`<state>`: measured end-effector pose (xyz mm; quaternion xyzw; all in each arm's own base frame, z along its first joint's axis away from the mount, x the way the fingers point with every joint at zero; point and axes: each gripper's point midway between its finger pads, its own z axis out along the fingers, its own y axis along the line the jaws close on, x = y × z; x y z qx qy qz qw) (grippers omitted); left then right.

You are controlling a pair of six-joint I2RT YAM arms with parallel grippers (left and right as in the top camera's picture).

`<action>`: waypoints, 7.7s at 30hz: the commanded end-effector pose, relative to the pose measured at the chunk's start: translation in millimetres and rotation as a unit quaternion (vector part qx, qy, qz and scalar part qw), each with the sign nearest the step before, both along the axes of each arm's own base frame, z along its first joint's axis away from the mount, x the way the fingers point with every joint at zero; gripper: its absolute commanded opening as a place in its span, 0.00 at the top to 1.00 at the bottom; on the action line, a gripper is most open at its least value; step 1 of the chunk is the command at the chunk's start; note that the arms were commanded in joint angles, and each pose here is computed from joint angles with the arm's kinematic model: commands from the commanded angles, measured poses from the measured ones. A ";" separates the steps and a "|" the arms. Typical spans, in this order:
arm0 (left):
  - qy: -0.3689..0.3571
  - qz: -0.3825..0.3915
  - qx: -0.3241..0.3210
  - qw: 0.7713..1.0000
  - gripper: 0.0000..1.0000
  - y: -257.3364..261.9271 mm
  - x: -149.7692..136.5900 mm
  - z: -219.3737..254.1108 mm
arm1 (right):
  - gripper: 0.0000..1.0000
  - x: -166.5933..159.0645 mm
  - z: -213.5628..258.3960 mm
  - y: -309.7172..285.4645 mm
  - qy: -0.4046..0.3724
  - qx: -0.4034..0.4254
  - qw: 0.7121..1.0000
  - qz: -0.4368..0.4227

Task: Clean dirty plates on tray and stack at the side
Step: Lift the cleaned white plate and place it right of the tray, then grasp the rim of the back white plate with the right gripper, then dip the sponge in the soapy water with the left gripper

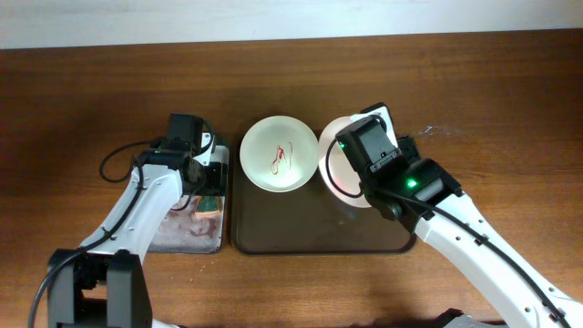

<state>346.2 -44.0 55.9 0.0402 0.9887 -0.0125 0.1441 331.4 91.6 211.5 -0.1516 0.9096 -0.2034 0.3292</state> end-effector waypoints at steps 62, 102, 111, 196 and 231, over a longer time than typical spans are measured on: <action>-0.011 -0.002 -0.011 1.000 0.26 -2.0 3.9 8.3 | 0.50 96.2 -86.0 57.4 0.138 0.345 0.920 0.124; 0.025 0.025 -0.013 0.999 0.45 1.1 -15.9 -7.1 | 0.96 -3.9 -185.8 84.5 0.343 0.354 0.863 -0.107; 0.004 0.041 -0.012 0.999 0.56 4.0 -17.3 -30.4 | 0.96 -10.7 -185.9 96.4 0.350 0.347 0.865 -0.091; -0.013 0.079 -0.004 0.997 1.00 12.2 -24.9 -1.0 | 0.96 -14.7 -188.5 89.2 0.353 0.329 0.870 -0.100; -0.094 0.057 -0.144 0.983 1.00 -35.4 30.9 5.4 | 0.96 -14.9 -188.5 89.2 0.353 0.329 0.870 -0.100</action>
